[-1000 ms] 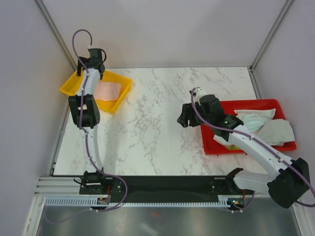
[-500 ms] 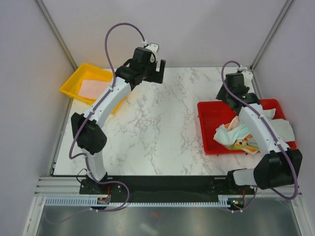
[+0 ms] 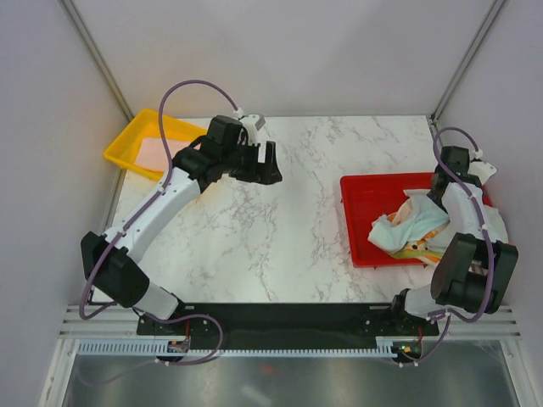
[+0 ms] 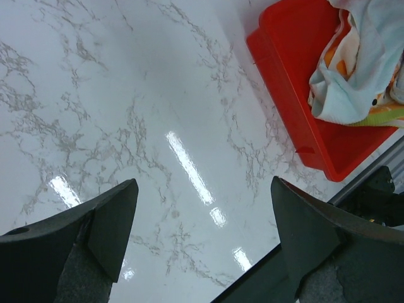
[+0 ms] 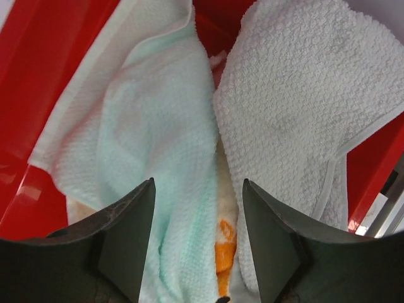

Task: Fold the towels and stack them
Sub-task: Grab crumpled towel

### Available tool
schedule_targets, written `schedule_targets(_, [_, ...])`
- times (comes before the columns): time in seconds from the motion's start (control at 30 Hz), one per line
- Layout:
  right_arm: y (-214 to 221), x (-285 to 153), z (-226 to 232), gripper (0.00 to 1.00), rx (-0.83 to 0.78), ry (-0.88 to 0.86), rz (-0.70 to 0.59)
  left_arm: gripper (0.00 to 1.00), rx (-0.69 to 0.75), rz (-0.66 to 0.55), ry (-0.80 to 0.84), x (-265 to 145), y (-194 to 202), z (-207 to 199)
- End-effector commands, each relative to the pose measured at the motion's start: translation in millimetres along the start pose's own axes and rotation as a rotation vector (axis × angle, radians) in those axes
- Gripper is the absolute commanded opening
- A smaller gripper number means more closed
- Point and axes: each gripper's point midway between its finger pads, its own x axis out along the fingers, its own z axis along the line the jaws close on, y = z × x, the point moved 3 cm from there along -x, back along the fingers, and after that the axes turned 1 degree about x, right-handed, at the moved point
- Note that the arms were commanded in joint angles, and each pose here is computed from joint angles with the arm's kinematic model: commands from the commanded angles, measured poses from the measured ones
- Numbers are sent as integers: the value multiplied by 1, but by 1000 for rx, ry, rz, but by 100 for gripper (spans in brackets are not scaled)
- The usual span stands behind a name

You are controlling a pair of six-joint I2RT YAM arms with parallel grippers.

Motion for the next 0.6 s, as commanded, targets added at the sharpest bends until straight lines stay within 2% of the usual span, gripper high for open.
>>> schedule_targets(0.0, [2, 20, -5, 65, 1, 46, 3, 93, -26, -32, 47, -20, 3, -12])
schedule_targets(0.4, [6, 44, -15, 59, -12, 97, 9, 89, -41, -5, 63, -10, 16, -18])
schedule_targets(0.5, [1, 43, -19, 56, -8, 116, -14, 89, -38, 23, 65, -2, 23, -20])
schedule_targets(0.57, [2, 45, -21, 49, -14, 128, -10, 89, -36, 36, 67, 2, 26, -22])
